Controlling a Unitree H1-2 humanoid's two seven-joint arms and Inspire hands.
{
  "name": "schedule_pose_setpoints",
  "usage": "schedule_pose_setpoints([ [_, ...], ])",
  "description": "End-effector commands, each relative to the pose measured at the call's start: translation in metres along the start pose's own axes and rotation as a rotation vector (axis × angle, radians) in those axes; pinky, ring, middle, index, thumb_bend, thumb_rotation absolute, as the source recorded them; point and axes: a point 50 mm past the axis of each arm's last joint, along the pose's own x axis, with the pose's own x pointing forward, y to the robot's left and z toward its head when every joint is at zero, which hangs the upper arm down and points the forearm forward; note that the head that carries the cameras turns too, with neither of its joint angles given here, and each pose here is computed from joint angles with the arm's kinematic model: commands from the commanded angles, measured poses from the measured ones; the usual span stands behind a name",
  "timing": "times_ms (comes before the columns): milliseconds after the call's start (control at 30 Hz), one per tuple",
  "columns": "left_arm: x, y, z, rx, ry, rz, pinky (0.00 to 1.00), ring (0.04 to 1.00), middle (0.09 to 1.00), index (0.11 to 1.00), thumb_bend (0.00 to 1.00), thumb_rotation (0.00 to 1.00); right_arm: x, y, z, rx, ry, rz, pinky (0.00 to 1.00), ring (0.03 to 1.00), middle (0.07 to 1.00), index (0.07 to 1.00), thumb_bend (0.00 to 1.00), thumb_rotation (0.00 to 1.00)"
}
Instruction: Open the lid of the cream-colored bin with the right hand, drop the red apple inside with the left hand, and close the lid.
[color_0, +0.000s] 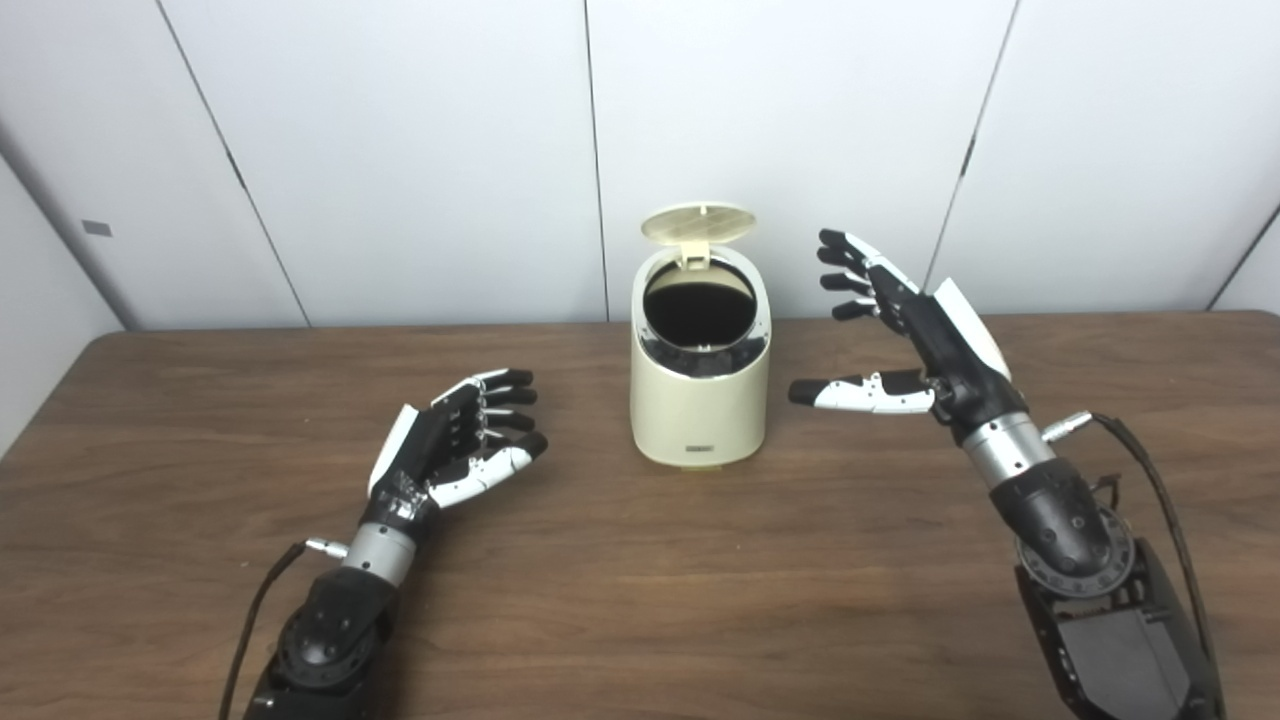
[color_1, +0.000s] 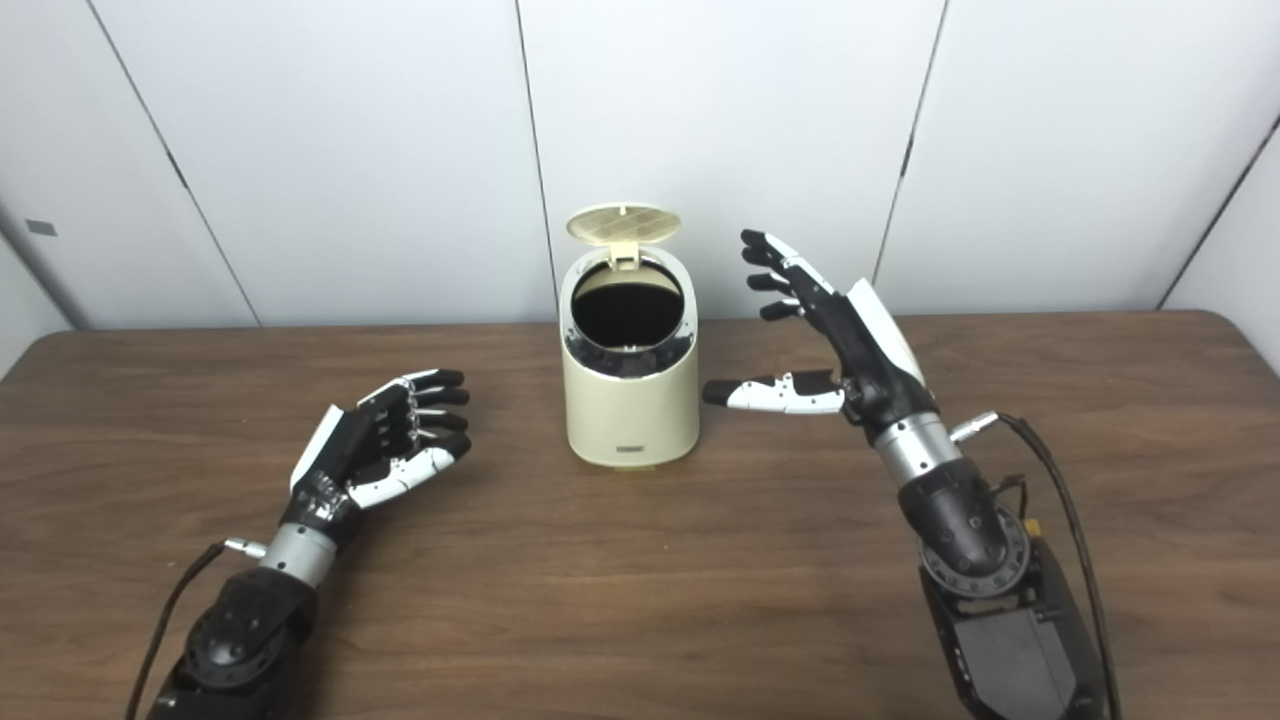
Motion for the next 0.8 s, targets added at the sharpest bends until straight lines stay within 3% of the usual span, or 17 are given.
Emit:
schedule_pose_setpoints([
  [0,0.008,0.002,0.013,0.016,-0.081,-0.009,0.55,0.668,0.75,0.782,0.68,0.27,0.02,-0.019,0.02,-0.03,-0.08,-0.016,0.73,0.838,0.887,0.906,0.79,0.36],
  [200,0.005,-0.004,0.008,0.018,-0.075,-0.021,0.53,0.654,0.743,0.777,0.66,0.25,0.044,-0.025,0.037,-0.055,-0.127,-0.006,0.73,0.835,0.875,0.894,0.79,0.33],
  [333,0.003,-0.008,0.007,0.011,-0.058,-0.031,0.53,0.657,0.742,0.777,0.66,0.23,0.058,-0.029,0.047,-0.126,-0.126,0.023,0.83,0.886,0.899,0.909,0.77,0.41],
  [433,0.003,-0.011,0.006,0.014,-0.056,-0.037,0.53,0.656,0.742,0.781,0.64,0.21,0.067,-0.029,0.056,-0.163,-0.112,0.036,0.83,0.913,0.921,0.913,0.79,0.45],
  [533,0.003,-0.013,0.004,0.019,-0.053,-0.036,0.53,0.65,0.736,0.779,0.64,0.2,0.074,-0.029,0.063,-0.157,-0.103,0.048,0.82,0.926,0.932,0.905,0.8,0.44],
  [767,0.004,-0.015,0.004,0.012,-0.053,-0.033,0.52,0.643,0.73,0.775,0.63,0.17,0.085,-0.023,0.081,-0.261,-0.118,0.12,0.84,0.934,0.94,0.912,0.74,0.51],
])
